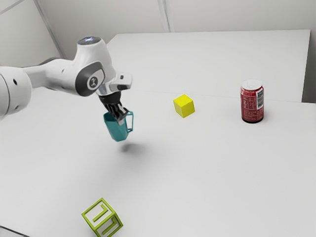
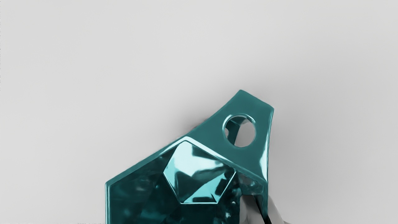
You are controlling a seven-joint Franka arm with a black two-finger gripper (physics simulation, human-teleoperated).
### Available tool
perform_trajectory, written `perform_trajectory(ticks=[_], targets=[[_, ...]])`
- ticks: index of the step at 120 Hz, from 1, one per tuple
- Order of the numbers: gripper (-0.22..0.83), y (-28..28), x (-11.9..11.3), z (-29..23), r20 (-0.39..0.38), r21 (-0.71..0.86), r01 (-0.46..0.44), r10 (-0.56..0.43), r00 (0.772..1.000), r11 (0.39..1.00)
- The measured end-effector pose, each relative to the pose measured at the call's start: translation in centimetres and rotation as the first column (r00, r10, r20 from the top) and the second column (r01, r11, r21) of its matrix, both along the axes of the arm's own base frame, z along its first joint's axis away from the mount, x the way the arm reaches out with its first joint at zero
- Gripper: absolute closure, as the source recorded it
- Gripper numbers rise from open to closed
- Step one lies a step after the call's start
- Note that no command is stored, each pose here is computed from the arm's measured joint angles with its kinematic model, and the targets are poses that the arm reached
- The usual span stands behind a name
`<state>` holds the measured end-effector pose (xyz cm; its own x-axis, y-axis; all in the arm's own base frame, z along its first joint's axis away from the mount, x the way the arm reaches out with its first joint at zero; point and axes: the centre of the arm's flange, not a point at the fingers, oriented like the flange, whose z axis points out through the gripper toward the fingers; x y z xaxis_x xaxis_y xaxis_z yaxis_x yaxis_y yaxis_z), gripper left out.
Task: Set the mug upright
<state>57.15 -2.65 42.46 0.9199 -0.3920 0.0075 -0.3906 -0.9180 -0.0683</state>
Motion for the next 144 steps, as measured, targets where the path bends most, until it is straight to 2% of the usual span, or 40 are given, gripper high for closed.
perform_trajectory(ticks=[64, 144], targets=[[0.79, -1.6, -0.3, -2.6, -0.022, -0.006, -0.095, 0.094, 0.995, 0.995], [0.78, -1.9, 1.2, -5.0, 0.028, -0.044, -0.151, 0.152, 0.988, 0.988]])
